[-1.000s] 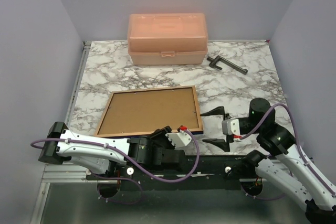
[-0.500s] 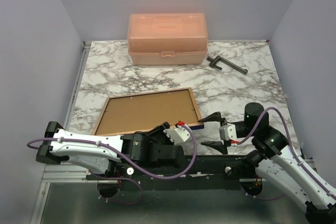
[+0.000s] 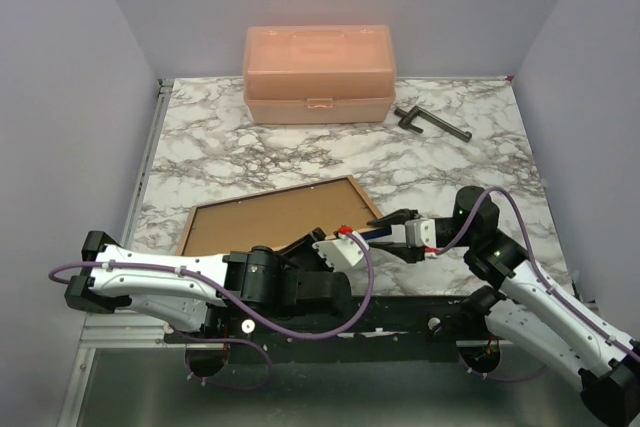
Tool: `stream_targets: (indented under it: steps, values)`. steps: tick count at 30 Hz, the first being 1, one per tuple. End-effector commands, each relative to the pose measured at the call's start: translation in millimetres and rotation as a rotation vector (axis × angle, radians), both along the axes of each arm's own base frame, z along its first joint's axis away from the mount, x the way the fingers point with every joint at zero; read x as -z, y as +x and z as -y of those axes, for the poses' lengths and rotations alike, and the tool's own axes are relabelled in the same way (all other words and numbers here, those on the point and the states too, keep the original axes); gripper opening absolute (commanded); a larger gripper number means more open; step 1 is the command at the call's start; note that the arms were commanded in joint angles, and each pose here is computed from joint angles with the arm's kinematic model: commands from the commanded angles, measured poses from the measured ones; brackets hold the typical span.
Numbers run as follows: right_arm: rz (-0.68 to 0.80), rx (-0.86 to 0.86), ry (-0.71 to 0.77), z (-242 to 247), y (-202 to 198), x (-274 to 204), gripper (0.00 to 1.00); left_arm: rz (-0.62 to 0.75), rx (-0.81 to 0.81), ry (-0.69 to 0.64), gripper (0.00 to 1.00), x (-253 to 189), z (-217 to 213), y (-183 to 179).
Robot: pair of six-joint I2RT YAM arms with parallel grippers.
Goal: Put the photo into the frame
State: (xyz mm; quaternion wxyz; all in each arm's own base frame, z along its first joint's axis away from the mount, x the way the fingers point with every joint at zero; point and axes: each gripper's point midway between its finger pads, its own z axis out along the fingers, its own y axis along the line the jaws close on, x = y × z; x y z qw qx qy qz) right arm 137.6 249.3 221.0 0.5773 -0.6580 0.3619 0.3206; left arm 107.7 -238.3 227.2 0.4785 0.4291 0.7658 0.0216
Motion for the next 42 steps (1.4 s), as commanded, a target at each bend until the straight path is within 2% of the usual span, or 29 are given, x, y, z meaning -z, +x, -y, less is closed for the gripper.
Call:
stream_targets:
  steps: [1, 7, 10, 12, 15, 17, 19, 26, 31, 36, 42]
  values:
    - [-0.012, 0.019, 0.022, -6, 9, -10, 0.42, 0.02, -0.045, -0.141, 0.0, -31, 10, 6]
    - [-0.078, 0.02, -0.008, -9, 13, -12, 0.2, 0.018, -0.044, -0.177, 0.0, -37, 8, 6]
    - [-0.114, 0.009, -0.007, -11, 11, -16, 0.16, 0.02, -0.052, -0.199, 0.0, -42, 6, 7]
    - [-0.133, -0.008, 0.002, -12, 6, -20, 0.14, 0.016, -0.06, -0.227, 0.13, -48, 4, 7]
    - [-0.173, -0.013, 0.017, -12, 3, -26, 0.1, 0.007, -0.064, -0.273, 0.55, -59, 2, 7]
    - [-0.195, -0.011, 0.024, -12, 2, -32, 0.06, -0.004, -0.06, -0.31, 0.7, -67, 1, 6]
    - [-0.219, -0.005, 0.035, -12, 1, -40, 0.01, -0.012, -0.058, -0.348, 0.77, -76, 0, 6]
    - [-0.364, 0.072, 0.128, -14, 7, -80, 0.01, -0.055, -0.035, -0.533, 0.84, -111, -1, 2]
    - [-0.574, 0.242, 0.185, -14, 30, -99, 0.01, -0.099, -0.004, -0.668, 0.89, -132, 0, -3]
    - [-0.728, 0.294, 0.139, -19, 37, -96, 0.01, -0.14, 0.006, -0.775, 0.97, -142, -4, -6]
    - [-0.9, 0.313, 0.071, -30, 43, -93, 0.01, -0.195, -0.015, -0.852, 0.98, -142, -12, -5]
